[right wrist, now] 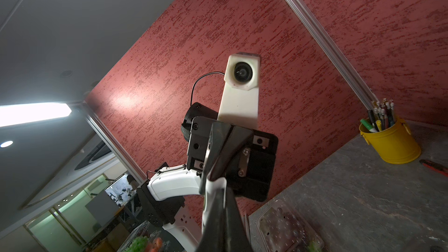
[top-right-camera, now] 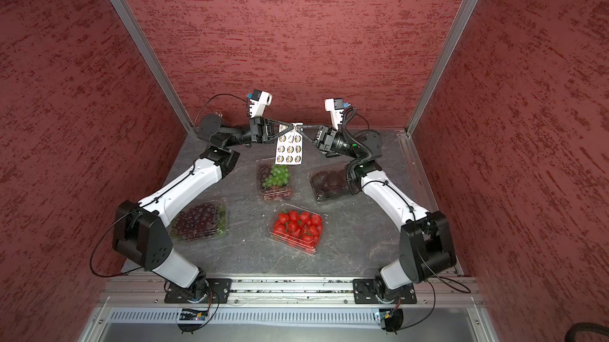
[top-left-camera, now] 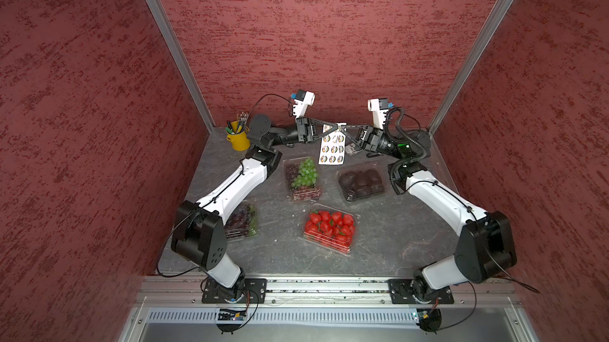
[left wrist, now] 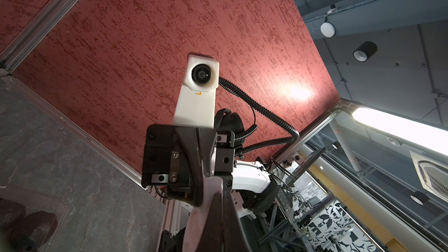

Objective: Label fruit boxes
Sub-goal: Adjust the label sticker.

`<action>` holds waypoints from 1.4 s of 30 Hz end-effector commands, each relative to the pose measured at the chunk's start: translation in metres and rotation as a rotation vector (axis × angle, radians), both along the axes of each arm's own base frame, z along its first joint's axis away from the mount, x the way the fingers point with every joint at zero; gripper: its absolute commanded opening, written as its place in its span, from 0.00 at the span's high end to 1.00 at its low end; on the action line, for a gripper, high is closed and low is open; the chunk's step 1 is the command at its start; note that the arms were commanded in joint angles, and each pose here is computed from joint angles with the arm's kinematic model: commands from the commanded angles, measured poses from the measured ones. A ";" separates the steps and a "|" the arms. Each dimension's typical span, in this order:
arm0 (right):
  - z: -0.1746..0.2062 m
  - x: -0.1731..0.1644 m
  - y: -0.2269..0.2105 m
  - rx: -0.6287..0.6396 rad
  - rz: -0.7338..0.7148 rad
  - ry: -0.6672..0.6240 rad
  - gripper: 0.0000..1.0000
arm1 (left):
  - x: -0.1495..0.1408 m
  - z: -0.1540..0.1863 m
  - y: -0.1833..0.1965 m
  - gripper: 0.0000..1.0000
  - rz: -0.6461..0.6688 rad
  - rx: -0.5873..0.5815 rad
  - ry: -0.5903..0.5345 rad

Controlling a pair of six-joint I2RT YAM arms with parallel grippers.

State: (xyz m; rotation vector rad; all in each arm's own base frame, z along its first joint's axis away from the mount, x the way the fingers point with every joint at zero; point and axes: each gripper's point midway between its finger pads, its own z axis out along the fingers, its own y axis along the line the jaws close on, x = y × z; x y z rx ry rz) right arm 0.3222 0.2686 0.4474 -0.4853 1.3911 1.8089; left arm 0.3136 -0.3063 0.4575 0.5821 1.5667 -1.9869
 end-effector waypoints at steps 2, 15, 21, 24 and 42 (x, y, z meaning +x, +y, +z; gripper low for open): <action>0.009 -0.004 -0.001 0.002 -0.006 -0.024 1.00 | -0.007 0.011 -0.002 1.00 -0.020 -0.016 -0.047; 0.024 -0.014 -0.003 0.024 0.014 -0.070 1.00 | 0.003 -0.006 -0.004 1.00 -0.020 0.002 -0.012; 0.026 -0.014 -0.003 0.029 0.015 -0.073 1.00 | 0.006 -0.012 -0.008 1.00 -0.029 0.009 0.004; 0.027 -0.015 -0.003 0.030 0.017 -0.078 1.00 | 0.006 -0.013 -0.009 1.00 -0.030 0.011 0.008; 0.022 -0.006 -0.006 0.015 -0.012 -0.062 1.00 | 0.018 -0.014 0.022 0.73 0.052 0.017 0.015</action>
